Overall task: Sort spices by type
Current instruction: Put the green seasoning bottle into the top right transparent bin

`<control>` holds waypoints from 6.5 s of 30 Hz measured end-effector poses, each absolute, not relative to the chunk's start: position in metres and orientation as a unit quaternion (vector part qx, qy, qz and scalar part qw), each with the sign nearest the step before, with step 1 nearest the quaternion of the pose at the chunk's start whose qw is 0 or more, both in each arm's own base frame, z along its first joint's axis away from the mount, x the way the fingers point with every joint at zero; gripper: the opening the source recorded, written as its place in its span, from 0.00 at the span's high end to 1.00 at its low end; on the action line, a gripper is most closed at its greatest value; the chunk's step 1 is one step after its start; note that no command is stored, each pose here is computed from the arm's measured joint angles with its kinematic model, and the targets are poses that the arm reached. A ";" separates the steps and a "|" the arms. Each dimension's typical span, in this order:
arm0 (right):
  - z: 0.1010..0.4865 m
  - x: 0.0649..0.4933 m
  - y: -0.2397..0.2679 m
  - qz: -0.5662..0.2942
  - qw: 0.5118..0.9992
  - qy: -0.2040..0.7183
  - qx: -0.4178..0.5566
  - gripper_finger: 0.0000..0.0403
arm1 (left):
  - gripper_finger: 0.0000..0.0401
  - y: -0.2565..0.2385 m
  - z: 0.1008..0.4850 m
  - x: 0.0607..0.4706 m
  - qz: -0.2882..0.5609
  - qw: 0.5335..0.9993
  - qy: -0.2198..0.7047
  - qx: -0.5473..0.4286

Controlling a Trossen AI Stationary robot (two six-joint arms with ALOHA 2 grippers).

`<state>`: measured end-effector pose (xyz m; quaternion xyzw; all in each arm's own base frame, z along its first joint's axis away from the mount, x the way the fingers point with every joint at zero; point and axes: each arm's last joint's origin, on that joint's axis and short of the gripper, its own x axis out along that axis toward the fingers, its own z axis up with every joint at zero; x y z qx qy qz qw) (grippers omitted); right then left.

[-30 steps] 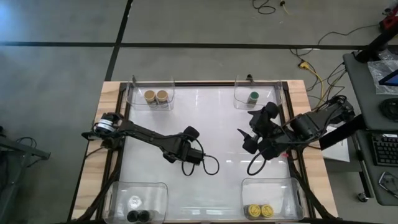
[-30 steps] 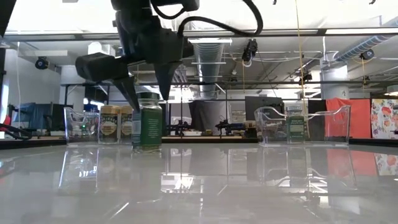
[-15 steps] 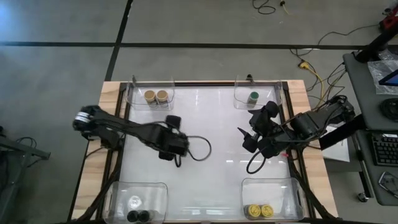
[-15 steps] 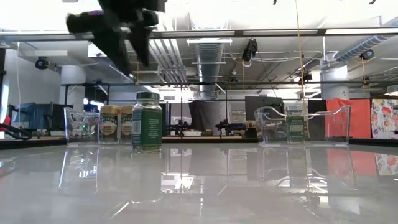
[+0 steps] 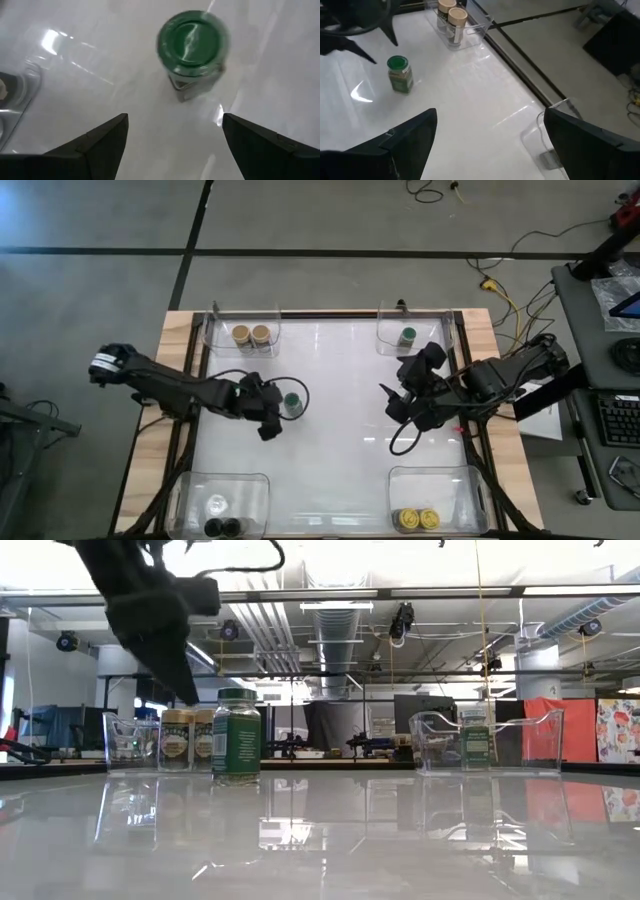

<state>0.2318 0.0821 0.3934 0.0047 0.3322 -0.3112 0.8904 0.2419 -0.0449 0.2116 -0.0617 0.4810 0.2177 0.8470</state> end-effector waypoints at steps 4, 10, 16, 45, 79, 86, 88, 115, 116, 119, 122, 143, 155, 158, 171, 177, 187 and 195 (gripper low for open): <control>0.393 0.232 0.082 -0.314 0.890 0.330 0.020 0.11 | 0.24 -0.040 0.195 0.243 0.247 0.842 0.477 -0.052; 0.393 0.232 0.082 -0.316 0.890 0.328 0.028 0.11 | 0.24 -0.024 0.187 0.250 0.273 0.834 0.478 -0.027; 0.393 0.232 0.082 -0.324 0.889 0.321 0.047 0.11 | 0.24 -0.010 0.192 0.264 0.243 0.863 0.440 -0.043; 0.392 0.233 0.079 -0.324 0.885 0.330 0.051 0.11 | 0.24 0.010 0.183 0.291 0.186 0.858 0.476 -0.047; 0.319 0.258 0.102 -0.082 0.892 0.442 -0.050 0.11 | 0.24 0.024 0.210 0.357 0.174 0.854 0.490 -0.016; 0.306 0.280 0.088 0.047 0.873 0.478 -0.091 0.11 | 0.24 0.007 0.218 0.317 0.215 0.861 0.451 -0.097; 0.303 0.287 0.077 0.070 0.868 0.485 -0.082 0.11 | 0.24 -0.002 0.219 0.307 0.212 0.862 0.448 -0.110; 0.256 0.385 -0.012 0.302 0.757 0.521 -0.255 0.11 | 0.24 -0.111 0.199 0.268 0.214 0.799 0.488 -0.277; 0.253 0.386 -0.012 0.306 0.748 0.527 -0.263 0.11 | 0.24 -0.113 0.197 0.268 0.216 0.798 0.490 -0.278; 0.244 0.389 -0.016 0.309 0.727 0.545 -0.281 0.11 | 0.24 -0.117 0.190 0.269 0.220 0.793 0.497 -0.274; 0.238 0.391 -0.020 0.311 0.722 0.548 -0.285 0.11 | 0.24 -0.119 0.184 0.271 0.221 0.792 0.501 -0.270; 0.212 0.388 -0.026 0.322 0.717 0.542 -0.297 0.32 | 0.24 -0.122 0.180 0.277 0.191 0.810 0.498 -0.244; 0.212 0.385 -0.025 0.275 0.740 0.570 -0.227 0.53 | 0.24 -0.123 0.179 0.283 0.203 0.828 0.465 -0.238; 0.229 0.384 -0.025 0.244 0.757 0.575 -0.193 0.53 | 0.24 -0.123 0.177 0.286 0.213 0.836 0.448 -0.234; 0.336 0.302 -0.029 0.042 0.815 0.567 -0.117 0.53 | 0.24 -0.115 0.171 0.306 0.211 0.871 0.395 -0.201; 0.353 0.241 -0.045 -0.103 0.780 0.604 -0.125 0.53 | 0.24 -0.113 0.172 0.308 0.199 0.879 0.394 -0.177; 0.330 0.177 -0.083 -0.171 0.728 0.650 -0.135 0.53 | 0.24 -0.113 0.172 0.308 0.196 0.880 0.397 -0.172; 0.302 0.162 -0.117 -0.169 0.720 0.659 -0.136 0.53 | 0.24 -0.114 0.172 0.308 0.195 0.872 0.401 -0.202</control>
